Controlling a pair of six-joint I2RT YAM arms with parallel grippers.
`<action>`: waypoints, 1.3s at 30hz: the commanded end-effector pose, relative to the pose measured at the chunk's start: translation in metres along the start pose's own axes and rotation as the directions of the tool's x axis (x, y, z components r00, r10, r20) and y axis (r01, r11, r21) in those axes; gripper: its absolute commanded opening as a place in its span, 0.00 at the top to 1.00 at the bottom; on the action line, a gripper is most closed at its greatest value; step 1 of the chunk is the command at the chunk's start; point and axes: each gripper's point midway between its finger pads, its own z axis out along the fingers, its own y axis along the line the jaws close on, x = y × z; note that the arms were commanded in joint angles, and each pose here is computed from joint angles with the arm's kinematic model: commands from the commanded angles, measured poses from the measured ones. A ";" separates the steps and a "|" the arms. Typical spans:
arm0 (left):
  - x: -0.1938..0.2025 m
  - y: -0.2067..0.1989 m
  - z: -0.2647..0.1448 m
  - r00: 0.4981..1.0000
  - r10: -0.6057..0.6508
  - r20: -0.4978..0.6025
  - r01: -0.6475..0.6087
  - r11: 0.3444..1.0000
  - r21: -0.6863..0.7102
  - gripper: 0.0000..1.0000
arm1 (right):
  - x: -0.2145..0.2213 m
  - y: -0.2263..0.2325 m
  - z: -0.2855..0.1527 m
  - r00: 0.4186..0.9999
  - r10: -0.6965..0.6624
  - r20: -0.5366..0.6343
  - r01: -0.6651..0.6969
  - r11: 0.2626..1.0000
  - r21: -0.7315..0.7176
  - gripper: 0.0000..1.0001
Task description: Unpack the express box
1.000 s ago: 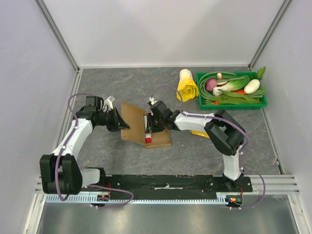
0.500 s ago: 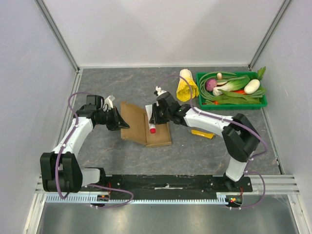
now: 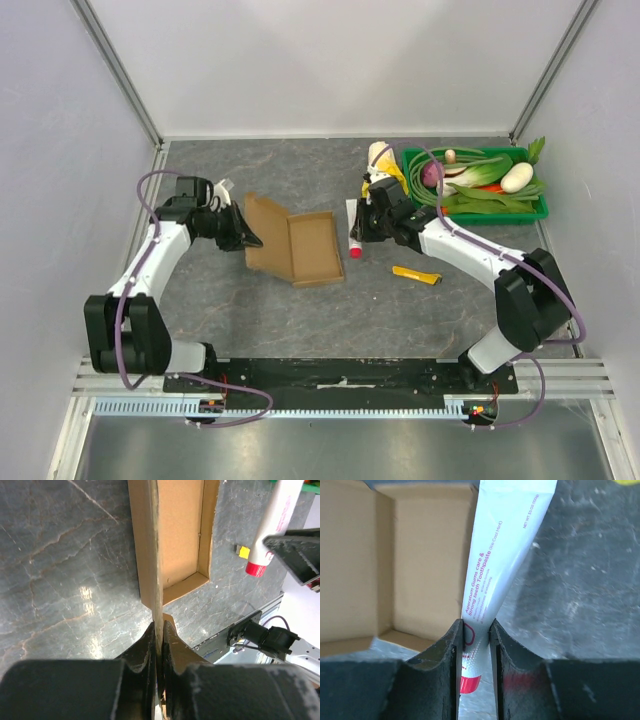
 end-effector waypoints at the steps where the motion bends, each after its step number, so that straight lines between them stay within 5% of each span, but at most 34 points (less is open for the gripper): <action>1: -0.029 -0.011 -0.004 0.995 0.094 0.026 -0.094 0.995 0.019 0.86 | 0.016 -0.026 0.005 0.997 -0.055 -0.049 0.058 0.997 0.057 0.67; 6: -0.036 -0.008 -0.001 0.995 0.096 -0.022 -0.096 0.995 -0.006 0.86 | 0.034 -0.044 0.022 0.991 -0.078 -0.112 0.089 0.991 0.099 0.67; 17: -0.032 -0.001 -0.005 0.994 0.107 -0.001 -0.107 0.993 -0.049 0.68 | 0.057 -0.067 0.036 0.986 -0.020 -0.167 0.052 0.981 0.189 0.62; 22: -0.034 -0.005 -0.010 0.992 0.125 0.024 -0.124 0.991 -0.041 0.52 | 0.052 -0.069 0.027 0.987 0.000 -0.158 0.036 0.974 0.224 0.38; 30: -0.046 -0.037 -0.041 0.958 0.197 0.209 -0.203 0.979 0.010 0.29 | -0.005 -0.051 -0.039 0.999 -0.038 0.014 0.034 0.974 0.222 0.15; 31: -0.048 -0.040 -0.046 0.951 0.208 0.230 -0.216 0.976 0.011 0.11 | -0.010 -0.051 -0.047 0.999 -0.041 0.033 0.032 0.972 0.231 0.11; 32: -0.049 -0.047 -0.054 0.941 0.219 0.259 -0.230 0.973 0.012 0.04 | -0.017 -0.050 -0.056 0.997 -0.046 0.056 0.032 0.971 0.236 0.09; 34: -0.050 -0.055 -0.066 0.930 0.222 0.293 -0.236 0.972 0.016 0.04 | -0.026 -0.050 -0.083 0.995 -0.048 0.092 0.024 0.968 0.252 0.02; 39: -0.040 -0.075 -0.105 0.898 0.215 0.383 -0.235 0.972 0.008 0.02 | -0.060 -0.049 -0.163 0.962 -0.056 0.267 -0.023 0.958 0.285 0.02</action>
